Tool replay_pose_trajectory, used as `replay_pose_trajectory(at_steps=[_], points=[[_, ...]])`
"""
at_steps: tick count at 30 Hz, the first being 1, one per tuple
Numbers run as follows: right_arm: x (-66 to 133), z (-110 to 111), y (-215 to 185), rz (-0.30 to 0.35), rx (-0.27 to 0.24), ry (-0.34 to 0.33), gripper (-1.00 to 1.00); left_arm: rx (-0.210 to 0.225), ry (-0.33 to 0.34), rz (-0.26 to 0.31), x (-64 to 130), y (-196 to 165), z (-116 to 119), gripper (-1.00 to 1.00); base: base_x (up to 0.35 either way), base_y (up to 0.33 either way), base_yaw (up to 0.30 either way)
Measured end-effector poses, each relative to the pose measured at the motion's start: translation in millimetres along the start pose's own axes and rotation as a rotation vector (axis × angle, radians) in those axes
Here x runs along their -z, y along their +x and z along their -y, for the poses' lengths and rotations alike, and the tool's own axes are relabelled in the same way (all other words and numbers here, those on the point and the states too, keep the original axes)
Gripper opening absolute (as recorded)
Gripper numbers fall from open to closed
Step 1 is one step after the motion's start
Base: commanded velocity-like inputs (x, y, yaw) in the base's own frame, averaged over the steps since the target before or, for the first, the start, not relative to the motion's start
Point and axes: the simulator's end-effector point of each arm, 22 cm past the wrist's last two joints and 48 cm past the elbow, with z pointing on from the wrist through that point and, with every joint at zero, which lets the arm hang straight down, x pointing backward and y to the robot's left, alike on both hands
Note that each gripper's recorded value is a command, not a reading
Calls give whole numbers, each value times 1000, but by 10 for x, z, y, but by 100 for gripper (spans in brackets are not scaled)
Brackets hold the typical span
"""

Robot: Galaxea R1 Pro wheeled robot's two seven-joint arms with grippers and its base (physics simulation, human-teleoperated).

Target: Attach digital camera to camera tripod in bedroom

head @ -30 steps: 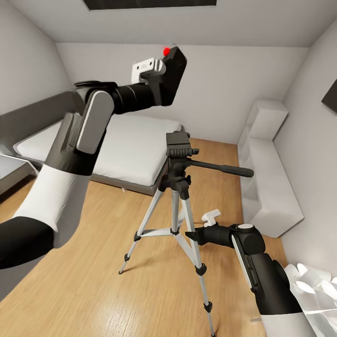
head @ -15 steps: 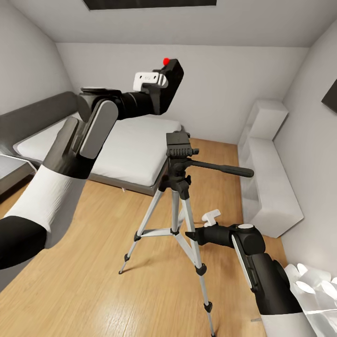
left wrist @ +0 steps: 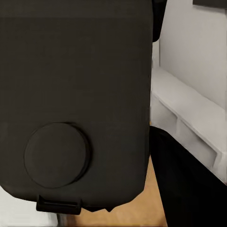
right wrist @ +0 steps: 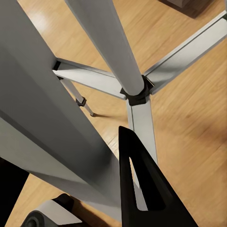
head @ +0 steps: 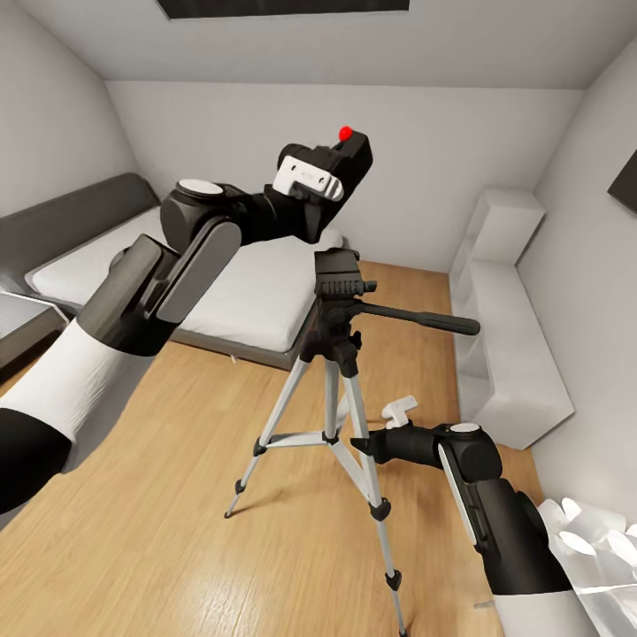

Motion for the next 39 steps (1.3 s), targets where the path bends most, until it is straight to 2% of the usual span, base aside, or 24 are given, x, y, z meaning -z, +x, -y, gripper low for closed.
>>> replay_pose_trajectory(at_steps=[7,10,13,20,24,26,32,34,35,39], points=[[1,1,1,0,-1,0,-100,-34,-65,-45,97,197,-367,-100,0,0,0],[1,2,2,-1,-1,0,-100,-43,-63,-53,143,240,-438,-100,0,0,0],[2,3,2,-1,-1,0,-100,-64,-39,-62,206,287,-488,-100,0,0,0],[2,3,1,0,0,1,-100,-179,33,-101,279,405,-465,-100,0,0,0],[1,1,1,0,0,1,-100,-245,112,-108,402,223,-421,-100,0,0,0],[2,2,3,0,0,1,-100,-281,145,-94,542,-54,-467,-100,0,0,0],[2,3,2,0,0,0,-100,-307,204,-79,697,-379,-452,-100,0,0,0],[2,4,1,0,0,0,-100,-298,229,-88,703,-402,-448,-100,0,0,0],[2,4,2,0,1,0,-100,-277,273,-101,704,-390,-394,-100,0,0,0],[2,3,1,0,1,1,-100,-257,352,-109,732,-371,-239,-100,0,0,0]])
